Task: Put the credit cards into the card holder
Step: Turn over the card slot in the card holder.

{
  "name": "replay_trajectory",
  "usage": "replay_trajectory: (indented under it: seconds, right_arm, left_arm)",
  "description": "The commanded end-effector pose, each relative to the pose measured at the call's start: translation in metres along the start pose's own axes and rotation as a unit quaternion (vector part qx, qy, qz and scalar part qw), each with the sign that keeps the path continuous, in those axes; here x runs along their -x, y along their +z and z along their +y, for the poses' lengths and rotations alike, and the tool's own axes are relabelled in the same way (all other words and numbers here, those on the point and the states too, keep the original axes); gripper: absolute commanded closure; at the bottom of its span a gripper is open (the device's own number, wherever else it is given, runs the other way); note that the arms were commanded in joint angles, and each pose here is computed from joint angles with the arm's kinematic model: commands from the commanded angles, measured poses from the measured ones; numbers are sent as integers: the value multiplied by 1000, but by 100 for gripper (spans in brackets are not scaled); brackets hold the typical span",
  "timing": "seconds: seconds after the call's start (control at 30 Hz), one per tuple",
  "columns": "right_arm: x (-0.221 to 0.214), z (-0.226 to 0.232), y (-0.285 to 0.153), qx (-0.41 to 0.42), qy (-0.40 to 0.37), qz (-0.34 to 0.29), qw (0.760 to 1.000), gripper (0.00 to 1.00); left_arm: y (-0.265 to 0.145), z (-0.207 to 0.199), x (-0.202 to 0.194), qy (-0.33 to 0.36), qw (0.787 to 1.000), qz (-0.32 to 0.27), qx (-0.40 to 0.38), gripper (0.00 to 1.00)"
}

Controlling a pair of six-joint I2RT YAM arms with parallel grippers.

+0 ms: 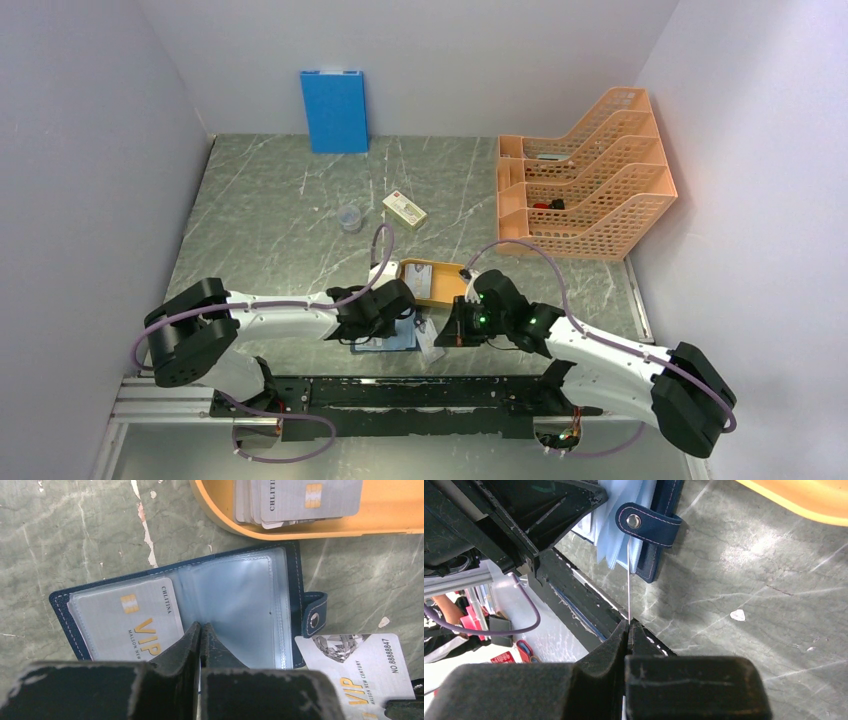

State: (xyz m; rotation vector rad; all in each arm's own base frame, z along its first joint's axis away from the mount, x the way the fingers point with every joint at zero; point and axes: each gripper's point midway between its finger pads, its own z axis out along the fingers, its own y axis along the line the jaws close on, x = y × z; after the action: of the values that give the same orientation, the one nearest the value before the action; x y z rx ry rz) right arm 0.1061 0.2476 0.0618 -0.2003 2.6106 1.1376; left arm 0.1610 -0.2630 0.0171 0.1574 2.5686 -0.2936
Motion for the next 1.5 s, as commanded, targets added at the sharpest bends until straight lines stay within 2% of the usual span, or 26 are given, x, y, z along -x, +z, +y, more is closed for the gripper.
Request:
replay_trajectory:
  seconds: [0.0, 0.4, 0.8, 1.47]
  right_arm:
    - [1, 3, 0, 3, -10, 0, 1000, 100]
    - [11, 28, -2, 49, -5, -10, 999, 100]
    - [13, 29, 0, 50, -1, -12, 999, 100]
    - [8, 42, 19, 83, 6, 25, 996, 100]
  left_arm:
    - [6, 27, -21, 12, 999, 23, 45, 95]
    - [7, 29, -26, 8, 999, 27, 42, 95]
    - [7, 29, -26, 6, 999, 27, 42, 95]
    - [0, 25, -18, 0, 999, 17, 34, 94]
